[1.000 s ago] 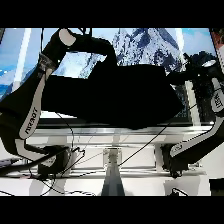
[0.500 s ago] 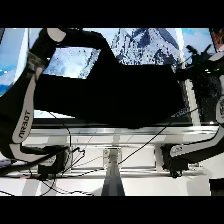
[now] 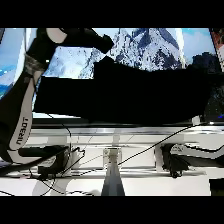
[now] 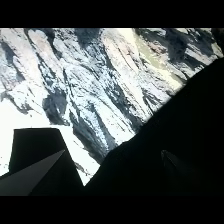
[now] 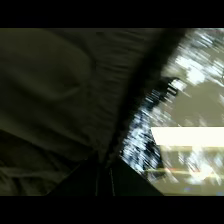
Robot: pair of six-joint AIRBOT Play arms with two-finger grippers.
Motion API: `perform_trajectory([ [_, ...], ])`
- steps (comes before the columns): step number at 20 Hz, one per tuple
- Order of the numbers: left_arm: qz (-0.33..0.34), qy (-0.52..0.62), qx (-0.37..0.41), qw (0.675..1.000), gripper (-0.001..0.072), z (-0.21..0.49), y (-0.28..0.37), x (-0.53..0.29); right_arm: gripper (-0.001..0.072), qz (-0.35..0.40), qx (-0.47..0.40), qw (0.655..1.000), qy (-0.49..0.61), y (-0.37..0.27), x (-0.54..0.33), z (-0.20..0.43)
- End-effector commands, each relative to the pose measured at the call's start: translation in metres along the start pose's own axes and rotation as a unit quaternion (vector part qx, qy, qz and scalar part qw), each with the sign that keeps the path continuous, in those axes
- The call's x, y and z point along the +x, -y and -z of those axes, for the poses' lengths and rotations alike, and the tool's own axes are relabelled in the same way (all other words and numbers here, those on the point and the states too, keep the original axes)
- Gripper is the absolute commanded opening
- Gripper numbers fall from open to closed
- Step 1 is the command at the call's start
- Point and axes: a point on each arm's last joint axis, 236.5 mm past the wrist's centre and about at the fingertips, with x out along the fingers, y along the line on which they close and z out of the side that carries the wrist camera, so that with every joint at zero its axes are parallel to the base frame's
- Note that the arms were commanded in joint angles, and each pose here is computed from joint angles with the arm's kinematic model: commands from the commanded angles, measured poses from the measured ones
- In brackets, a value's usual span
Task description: Fold the clothes and pants, and hang the long-sleeved shirts on hangers.
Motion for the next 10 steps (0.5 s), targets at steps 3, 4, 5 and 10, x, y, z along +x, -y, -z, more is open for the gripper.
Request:
perform_trajectory([
  [3,-0.017,-0.034,-0.053,0.998,0.0696,0.035,-0.03,0.044,0.0023,0.056,0.133,0.989,0.023,0.076,-0.022,0.027],
  [4,-0.025,-0.04,-0.072,0.996,0.0696,0.043,-0.045,0.048,0.0023,0.059,0.15,0.987,0.028,0.085,-0.025,0.032],
  [5,-0.035,-0.047,-0.099,0.993,0.0696,0.053,-0.063,0.053,0.0023,0.062,0.161,0.984,0.032,0.093,-0.027,0.036],
  [10,-0.044,-0.104,-0.242,0.964,0.0694,0.125,-0.105,0.1,0.0023,0.061,0.174,0.982,0.042,0.1,-0.03,0.037],
])
